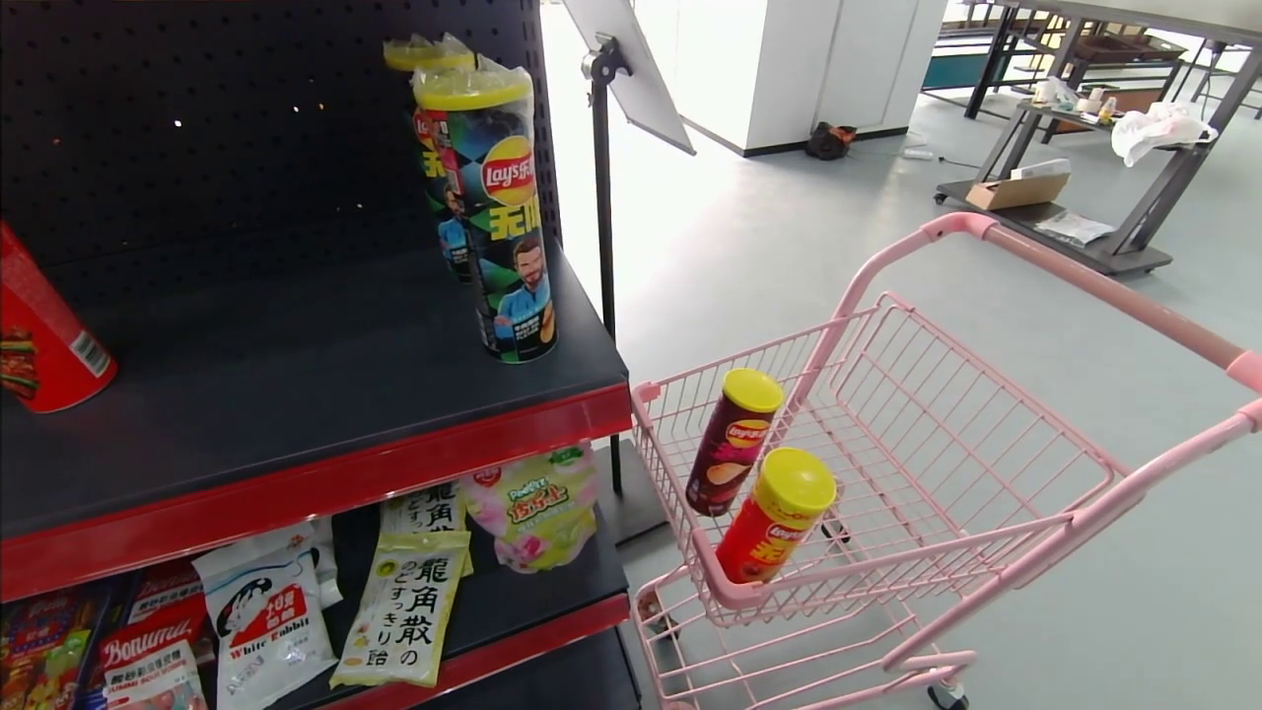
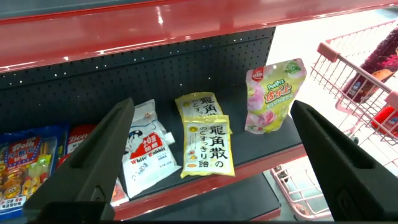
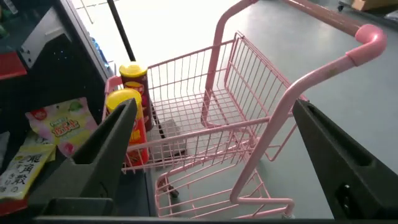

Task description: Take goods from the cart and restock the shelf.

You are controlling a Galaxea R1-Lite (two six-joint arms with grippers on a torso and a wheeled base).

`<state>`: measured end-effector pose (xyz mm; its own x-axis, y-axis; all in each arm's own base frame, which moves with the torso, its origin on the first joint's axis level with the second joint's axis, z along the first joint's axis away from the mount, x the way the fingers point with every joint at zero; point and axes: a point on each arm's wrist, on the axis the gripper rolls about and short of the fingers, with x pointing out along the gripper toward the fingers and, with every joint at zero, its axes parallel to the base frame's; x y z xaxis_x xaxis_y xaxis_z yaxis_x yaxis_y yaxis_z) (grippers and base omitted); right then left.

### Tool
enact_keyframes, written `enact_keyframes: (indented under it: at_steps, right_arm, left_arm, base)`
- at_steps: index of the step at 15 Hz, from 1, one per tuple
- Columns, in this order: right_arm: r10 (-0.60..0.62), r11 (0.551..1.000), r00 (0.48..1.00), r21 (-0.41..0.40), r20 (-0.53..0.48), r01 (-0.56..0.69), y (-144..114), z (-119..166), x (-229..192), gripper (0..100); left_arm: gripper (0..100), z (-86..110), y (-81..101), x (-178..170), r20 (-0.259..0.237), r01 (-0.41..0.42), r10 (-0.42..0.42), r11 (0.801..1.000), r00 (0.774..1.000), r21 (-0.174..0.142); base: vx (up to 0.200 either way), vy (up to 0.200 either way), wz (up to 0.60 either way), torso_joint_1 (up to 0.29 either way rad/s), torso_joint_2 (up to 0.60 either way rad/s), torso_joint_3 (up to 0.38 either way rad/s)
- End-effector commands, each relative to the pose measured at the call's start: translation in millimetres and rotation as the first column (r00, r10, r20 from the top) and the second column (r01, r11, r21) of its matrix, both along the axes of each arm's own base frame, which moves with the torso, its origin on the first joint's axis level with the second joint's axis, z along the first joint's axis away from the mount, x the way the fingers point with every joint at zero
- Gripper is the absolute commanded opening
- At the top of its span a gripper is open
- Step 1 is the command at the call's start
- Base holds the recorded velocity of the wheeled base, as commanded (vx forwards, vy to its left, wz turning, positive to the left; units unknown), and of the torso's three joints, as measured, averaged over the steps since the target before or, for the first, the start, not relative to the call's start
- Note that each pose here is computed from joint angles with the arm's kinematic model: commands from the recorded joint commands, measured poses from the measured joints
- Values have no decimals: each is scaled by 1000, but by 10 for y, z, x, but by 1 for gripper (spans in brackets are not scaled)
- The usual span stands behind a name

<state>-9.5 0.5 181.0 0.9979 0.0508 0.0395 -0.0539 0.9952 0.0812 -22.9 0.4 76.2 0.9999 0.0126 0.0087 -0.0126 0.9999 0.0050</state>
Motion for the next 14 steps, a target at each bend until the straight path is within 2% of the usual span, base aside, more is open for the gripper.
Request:
enact_keyframes:
  at_steps: [1,2,3,4,6,10,14]
  right_arm:
    - [75,997,964,40,-255,-67,82,507,1032,100]
    - [94,994,950,74,-298,-75,128,255,1340,100]
    - [111,993,943,77,-313,-91,163,152,1434,100]
    - [138,990,922,78,-361,-118,238,-141,1630,100]
    - [161,987,896,78,-414,-142,304,-415,1753,100]
    - [275,961,826,141,-493,-237,547,-612,1740,100]
    - [355,933,775,149,-523,-327,751,-680,1739,100]
  left_arm:
    - [100,1,0,1,-1,-1,1,1000,1000,-1]
    - [100,1,0,1,-1,-1,1,1000,1000,-1]
    - [100,1,0,1,-1,-1,1,1000,1000,-1]
    - [100,1,0,1,-1,-1,1,1000,1000,-1]
    - [100,1,0,1,-1,-1,1,1000,1000,-1]
    - [100,1,0,1,-1,-1,1,1000,1000,-1]
    - [100,1,0,1,-1,-1,1,1000,1000,-1]
  base:
    - [0,0,0,0,0,0]
    - [0,0,0,0,0,0]
    - [0,0,0,0,0,0]
    - [0,0,0,0,0,0]
    - [0,0,0,0,0,0]
    - [0,0,0,0,0,0]
    - [0,0,0,0,0,0]
